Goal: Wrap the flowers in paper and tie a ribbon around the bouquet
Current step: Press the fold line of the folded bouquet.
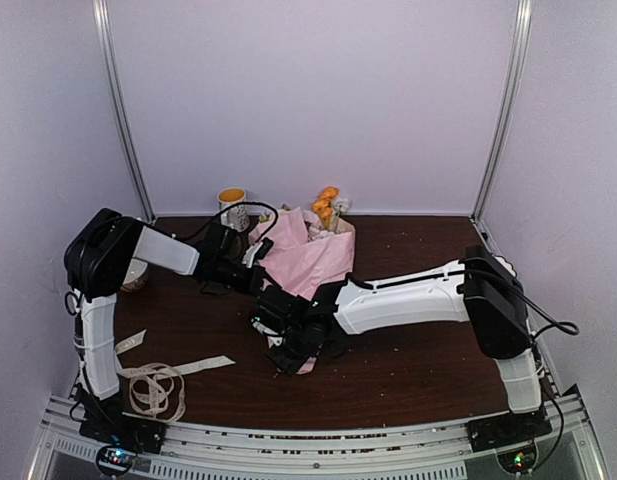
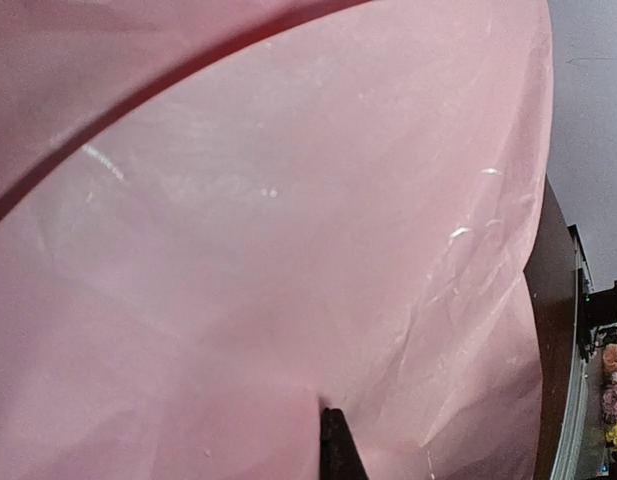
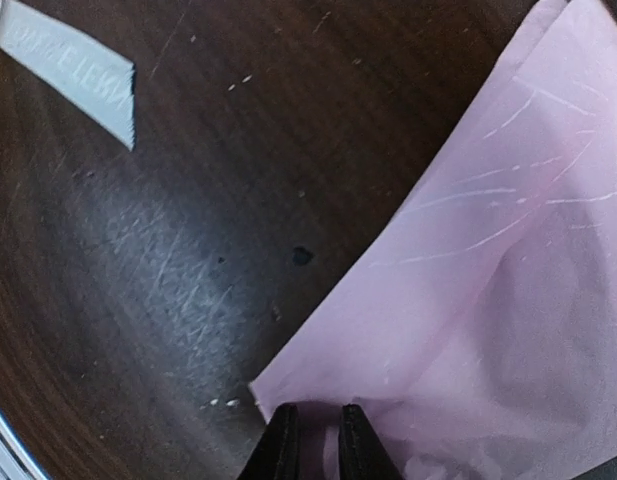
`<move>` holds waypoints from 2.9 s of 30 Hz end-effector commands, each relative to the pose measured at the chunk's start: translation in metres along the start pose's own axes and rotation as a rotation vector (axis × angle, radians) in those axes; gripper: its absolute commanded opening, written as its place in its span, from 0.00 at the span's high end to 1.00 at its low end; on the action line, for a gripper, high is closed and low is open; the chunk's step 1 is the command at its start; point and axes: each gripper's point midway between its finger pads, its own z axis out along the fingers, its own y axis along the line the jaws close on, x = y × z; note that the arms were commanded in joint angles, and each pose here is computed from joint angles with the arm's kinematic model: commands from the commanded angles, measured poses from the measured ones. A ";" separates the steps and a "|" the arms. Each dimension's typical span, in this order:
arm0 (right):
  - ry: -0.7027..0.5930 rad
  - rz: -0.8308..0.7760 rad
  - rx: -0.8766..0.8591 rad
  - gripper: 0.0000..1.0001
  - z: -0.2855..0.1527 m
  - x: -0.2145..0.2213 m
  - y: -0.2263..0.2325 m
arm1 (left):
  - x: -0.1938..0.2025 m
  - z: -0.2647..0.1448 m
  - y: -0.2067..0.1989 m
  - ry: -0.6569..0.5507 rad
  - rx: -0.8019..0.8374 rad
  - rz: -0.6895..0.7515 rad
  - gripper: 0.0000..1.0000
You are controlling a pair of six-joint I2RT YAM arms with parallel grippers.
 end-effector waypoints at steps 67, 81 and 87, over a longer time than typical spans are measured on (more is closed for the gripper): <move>-0.065 0.588 -0.375 0.51 -0.087 0.107 -0.068 | 0.050 0.006 -0.032 -0.024 0.036 -0.085 1.00; -0.318 0.532 -0.057 0.41 -0.121 -0.043 -0.263 | 0.050 0.005 -0.030 -0.021 0.023 -0.088 1.00; -0.237 0.526 -0.002 0.35 -0.094 -0.037 -0.284 | 0.050 0.005 -0.030 -0.015 0.022 -0.082 1.00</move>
